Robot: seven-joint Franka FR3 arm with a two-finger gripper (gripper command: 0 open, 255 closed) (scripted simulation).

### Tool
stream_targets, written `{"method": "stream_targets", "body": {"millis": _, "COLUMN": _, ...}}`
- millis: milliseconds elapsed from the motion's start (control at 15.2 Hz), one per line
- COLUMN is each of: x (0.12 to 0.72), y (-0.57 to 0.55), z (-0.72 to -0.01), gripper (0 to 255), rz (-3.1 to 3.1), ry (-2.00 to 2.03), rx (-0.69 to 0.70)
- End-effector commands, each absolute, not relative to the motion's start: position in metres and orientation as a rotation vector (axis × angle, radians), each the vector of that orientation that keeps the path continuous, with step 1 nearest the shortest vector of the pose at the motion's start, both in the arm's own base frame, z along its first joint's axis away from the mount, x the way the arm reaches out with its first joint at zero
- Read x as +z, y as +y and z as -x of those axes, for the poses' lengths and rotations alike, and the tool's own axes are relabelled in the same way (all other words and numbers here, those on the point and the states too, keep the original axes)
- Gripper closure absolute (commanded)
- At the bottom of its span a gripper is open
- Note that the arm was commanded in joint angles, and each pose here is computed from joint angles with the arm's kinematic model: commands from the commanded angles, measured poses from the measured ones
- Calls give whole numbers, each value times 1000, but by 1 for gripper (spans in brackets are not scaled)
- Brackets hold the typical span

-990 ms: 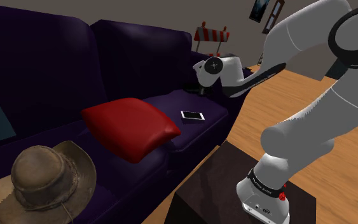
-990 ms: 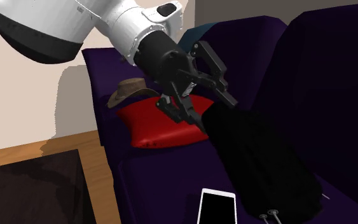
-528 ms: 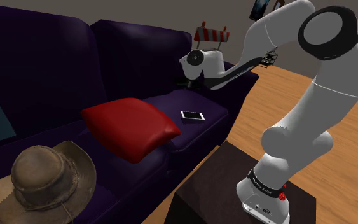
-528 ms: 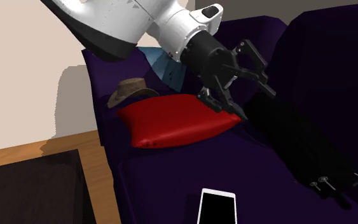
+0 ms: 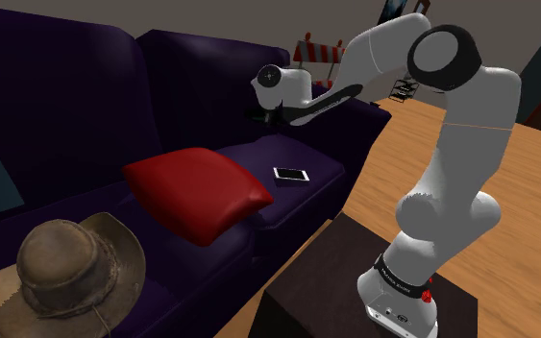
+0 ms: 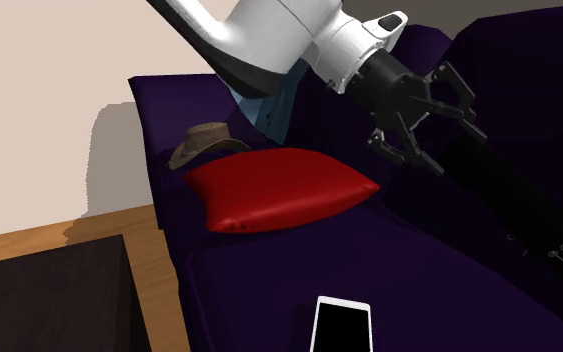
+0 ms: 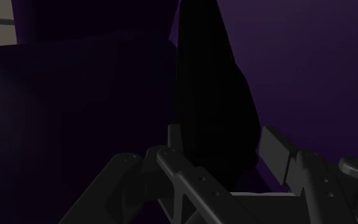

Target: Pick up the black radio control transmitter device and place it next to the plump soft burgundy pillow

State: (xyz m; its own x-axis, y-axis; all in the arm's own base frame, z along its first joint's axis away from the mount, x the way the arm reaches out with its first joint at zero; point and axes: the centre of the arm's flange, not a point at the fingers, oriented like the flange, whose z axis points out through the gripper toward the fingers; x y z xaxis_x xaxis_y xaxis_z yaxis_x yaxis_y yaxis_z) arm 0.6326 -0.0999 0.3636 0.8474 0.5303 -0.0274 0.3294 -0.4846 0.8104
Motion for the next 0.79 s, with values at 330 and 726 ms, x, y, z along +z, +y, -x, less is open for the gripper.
{"method": "stream_targets", "body": {"millis": 330, "x": 328, "y": -99, "z": -638, "gripper": 255, "rz": -2118, "ry": 623, "rx": 284}}
{"method": "stream_targets", "body": {"millis": 726, "x": 297, "y": -99, "z": -638, "gripper": 255, "rz": -2118, "ry": 623, "rx": 284}}
